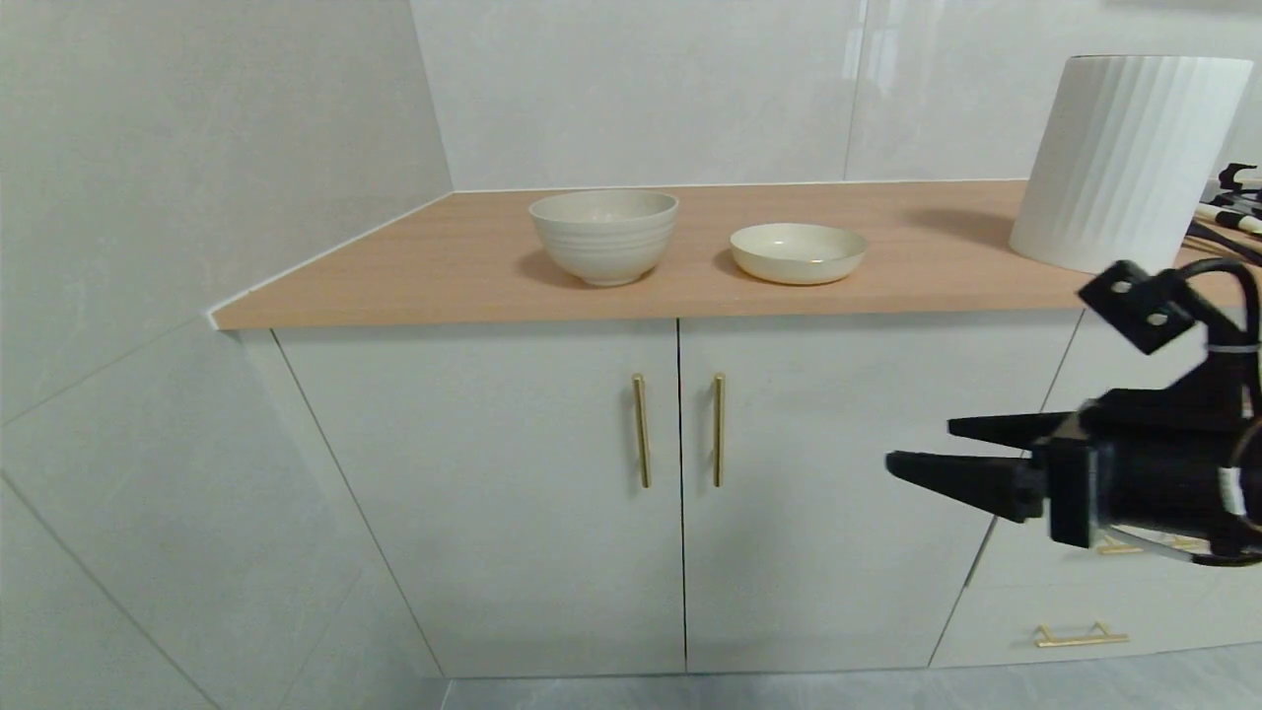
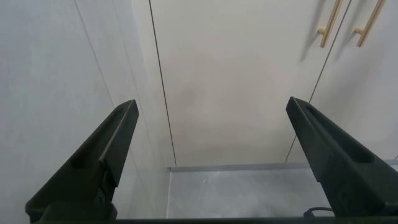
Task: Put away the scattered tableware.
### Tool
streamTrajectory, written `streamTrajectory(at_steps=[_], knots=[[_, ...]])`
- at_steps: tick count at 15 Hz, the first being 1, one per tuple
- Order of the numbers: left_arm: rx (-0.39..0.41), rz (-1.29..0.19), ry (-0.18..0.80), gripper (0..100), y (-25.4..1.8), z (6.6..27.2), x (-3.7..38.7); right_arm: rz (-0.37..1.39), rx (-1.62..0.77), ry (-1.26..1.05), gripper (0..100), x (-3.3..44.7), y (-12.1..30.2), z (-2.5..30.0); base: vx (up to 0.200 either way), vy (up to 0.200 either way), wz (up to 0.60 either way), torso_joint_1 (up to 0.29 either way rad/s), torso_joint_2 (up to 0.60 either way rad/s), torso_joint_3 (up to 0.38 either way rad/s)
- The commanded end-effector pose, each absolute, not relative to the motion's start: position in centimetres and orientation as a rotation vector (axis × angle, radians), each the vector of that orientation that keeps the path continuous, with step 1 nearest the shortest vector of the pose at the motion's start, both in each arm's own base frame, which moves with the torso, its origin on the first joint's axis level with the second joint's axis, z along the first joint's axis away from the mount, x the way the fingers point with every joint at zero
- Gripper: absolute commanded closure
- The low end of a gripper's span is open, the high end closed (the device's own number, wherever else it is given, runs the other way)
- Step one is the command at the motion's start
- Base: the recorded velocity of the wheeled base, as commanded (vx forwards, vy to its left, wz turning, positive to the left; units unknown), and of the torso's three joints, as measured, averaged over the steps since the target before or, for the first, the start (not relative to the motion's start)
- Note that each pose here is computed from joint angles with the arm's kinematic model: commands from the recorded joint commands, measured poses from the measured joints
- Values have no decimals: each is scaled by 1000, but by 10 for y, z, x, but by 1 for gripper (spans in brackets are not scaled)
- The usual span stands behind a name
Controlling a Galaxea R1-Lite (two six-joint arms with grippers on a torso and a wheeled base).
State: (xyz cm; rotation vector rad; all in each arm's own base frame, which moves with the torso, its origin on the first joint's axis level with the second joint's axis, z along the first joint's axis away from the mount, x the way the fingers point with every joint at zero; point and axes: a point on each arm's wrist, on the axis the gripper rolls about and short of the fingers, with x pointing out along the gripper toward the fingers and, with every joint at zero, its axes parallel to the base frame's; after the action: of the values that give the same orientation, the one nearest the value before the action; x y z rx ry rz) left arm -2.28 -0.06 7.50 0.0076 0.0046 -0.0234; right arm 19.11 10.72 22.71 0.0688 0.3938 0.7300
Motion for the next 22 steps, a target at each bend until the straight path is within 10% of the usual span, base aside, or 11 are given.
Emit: streamTrajectory(at_steps=[1,22], knots=[[8,-21,5,0,-1,75,-23,830,70,494,0,243,153,198,0,0,0,0,0,0],[8,-23,5,0,-1,75,-23,875,296,367,0,345,230,123,0,0,0,0,0,0]])
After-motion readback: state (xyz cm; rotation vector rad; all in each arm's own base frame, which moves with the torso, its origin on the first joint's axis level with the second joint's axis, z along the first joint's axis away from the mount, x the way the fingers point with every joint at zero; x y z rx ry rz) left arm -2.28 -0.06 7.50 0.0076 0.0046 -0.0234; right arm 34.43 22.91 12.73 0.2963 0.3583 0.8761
